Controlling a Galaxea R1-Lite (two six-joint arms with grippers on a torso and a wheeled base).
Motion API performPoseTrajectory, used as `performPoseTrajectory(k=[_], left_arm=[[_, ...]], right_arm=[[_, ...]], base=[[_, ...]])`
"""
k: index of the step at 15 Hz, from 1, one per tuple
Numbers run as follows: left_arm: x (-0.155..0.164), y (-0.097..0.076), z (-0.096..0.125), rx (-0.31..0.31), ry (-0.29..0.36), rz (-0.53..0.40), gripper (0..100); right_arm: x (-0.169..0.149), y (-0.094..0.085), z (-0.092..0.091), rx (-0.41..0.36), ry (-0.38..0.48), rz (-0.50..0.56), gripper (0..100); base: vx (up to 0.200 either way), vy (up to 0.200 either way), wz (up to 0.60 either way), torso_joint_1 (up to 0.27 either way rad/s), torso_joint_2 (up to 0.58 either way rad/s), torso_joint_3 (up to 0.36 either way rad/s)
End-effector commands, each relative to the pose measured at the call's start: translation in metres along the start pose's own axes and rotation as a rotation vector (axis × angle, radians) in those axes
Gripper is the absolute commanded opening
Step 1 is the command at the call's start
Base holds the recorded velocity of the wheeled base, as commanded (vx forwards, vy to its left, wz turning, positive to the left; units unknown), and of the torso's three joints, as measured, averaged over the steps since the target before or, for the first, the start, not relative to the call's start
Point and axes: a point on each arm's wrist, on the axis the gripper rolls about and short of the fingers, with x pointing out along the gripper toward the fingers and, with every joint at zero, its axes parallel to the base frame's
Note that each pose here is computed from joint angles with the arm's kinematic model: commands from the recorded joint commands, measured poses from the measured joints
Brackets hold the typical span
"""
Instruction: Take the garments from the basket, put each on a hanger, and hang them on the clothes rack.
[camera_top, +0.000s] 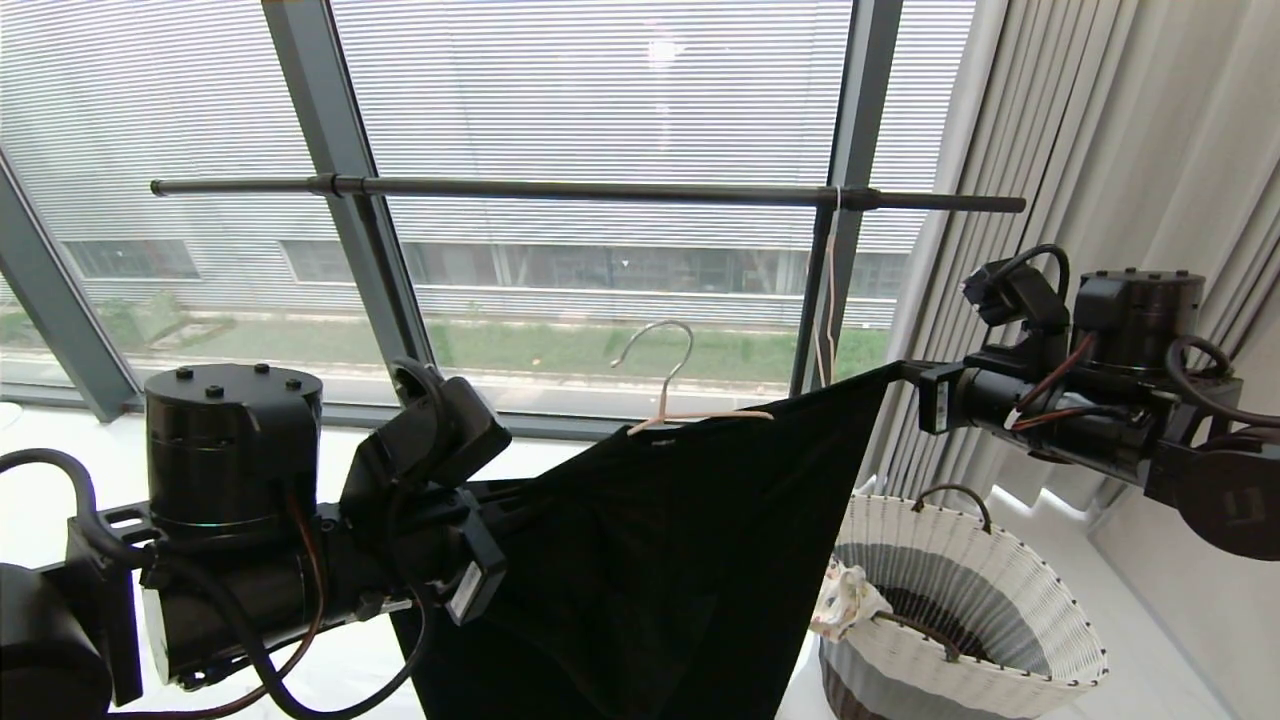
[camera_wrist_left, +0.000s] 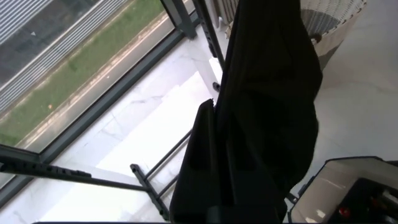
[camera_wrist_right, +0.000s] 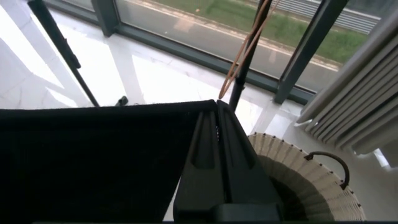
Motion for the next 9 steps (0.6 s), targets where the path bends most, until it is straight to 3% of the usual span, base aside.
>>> performPoseTrajectory(k=[1,5,7,9], left_arm=[[0.006,0.0,-0.005,-0.008,0.029,0.0,0],[0.012,0.002,-0.009,-0.012,0.071,0.038,0],[0.017,0.009,-0.017,-0.031,0.115,0.08,0],[0.021,0.02,-0.016,-0.047,0.119,0.113,0]], right_arm=[[-0.008,0.001,0.006,-0.002,-0.012,0.013,0],[-0.016,0.006,0.011,-0.01,-0.027,0.043,0],[-0.027,0.012,0.012,-0.028,-0.031,0.081,0],[-0.042,0.018,0.008,-0.059,-0.023,0.119,0]], base=[[0.0,0.0,0.0,0.0,0.0,0.0],[0.0,0.0,0.0,0.0,0.0,0.0],[0.0,0.0,0.0,0.0,0.0,0.0],[0.0,0.0,0.0,0.0,0.0,0.0]])
